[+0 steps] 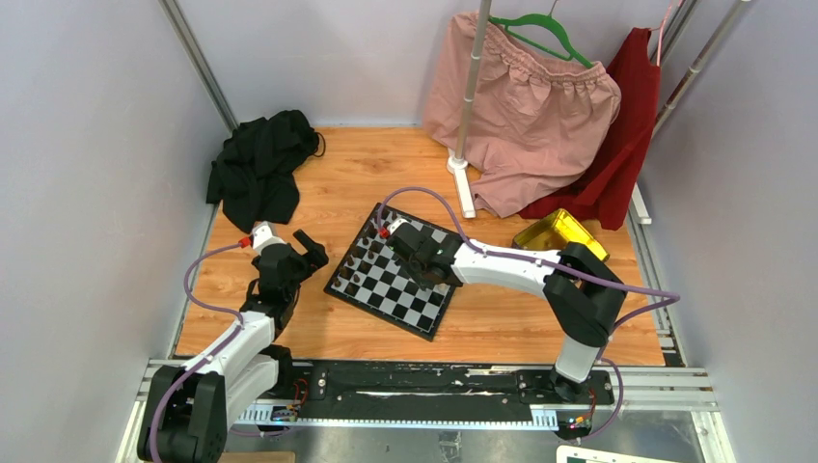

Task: Set up the chess pieces on the board
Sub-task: Place the chess piece on the chessboard.

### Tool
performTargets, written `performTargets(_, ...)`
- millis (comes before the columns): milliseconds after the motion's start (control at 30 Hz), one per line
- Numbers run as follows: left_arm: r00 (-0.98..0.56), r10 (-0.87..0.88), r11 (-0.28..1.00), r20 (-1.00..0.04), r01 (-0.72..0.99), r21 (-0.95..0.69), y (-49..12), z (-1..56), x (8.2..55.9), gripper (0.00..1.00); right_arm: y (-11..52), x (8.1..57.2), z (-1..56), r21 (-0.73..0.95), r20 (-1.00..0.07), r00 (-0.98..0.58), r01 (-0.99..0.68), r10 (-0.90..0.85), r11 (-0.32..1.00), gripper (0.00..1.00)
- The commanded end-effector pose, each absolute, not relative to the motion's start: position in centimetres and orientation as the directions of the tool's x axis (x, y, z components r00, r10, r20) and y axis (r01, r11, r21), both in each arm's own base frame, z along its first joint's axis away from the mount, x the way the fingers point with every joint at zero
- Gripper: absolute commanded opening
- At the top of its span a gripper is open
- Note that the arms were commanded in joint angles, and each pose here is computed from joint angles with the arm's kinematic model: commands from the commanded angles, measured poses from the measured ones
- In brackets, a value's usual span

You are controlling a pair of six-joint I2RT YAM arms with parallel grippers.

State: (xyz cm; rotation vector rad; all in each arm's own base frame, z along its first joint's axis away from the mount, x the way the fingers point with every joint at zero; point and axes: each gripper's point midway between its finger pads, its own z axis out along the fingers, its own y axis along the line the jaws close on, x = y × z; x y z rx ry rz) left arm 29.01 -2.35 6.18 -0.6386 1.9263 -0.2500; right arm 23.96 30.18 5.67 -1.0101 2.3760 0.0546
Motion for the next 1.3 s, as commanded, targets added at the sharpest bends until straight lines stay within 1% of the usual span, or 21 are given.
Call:
performTargets(0, -0.285, -0.531, 0.839, -0.798, -0.305, -0.450, -2.1, 6.9, 29.3, 1.00, 29.7, 24.6, 5.4, -0.172, -0.513, -0.575, -0.658, -0.637, 0.733, 0.00)
performTargets(167, -0.285, -0.530, 0.840, -0.799, -0.303, -0.449, -2.2, 6.9, 29.3, 1.00, 29.7, 24.6, 5.0, -0.142, -0.516, -0.591, -0.655, -0.620, 0.742, 0.00)
performTargets(633, -0.288, -0.530, 0.840, -0.798, -0.303, -0.449, -2.2, 6.8, 29.3, 1.00, 29.5, 24.7, 4.2, -0.133, -0.503, -0.610, -0.645, -0.612, 0.753, 0.01)
performTargets(1100, -0.291, -0.529, 0.842, -0.797, -0.300, -0.448, -2.3, 6.8, 29.4, 1.00, 29.3, 24.7, 3.8, -0.134, -0.493, -0.619, -0.641, -0.611, 0.756, 0.16)
performTargets(1233, -0.292, -0.529, 0.842, -0.797, -0.300, -0.448, -2.3, 6.8, 29.4, 1.00, 29.3, 24.7, 4.0, -0.134, -0.498, -0.617, -0.639, -0.609, 0.757, 0.22)
performTargets(1267, -0.292, -0.529, 0.842, -0.797, -0.300, -0.449, -2.3, 6.8, 29.4, 1.00, 29.3, 24.8, 4.1, -0.136, -0.501, -0.616, -0.638, -0.608, 0.758, 0.26)
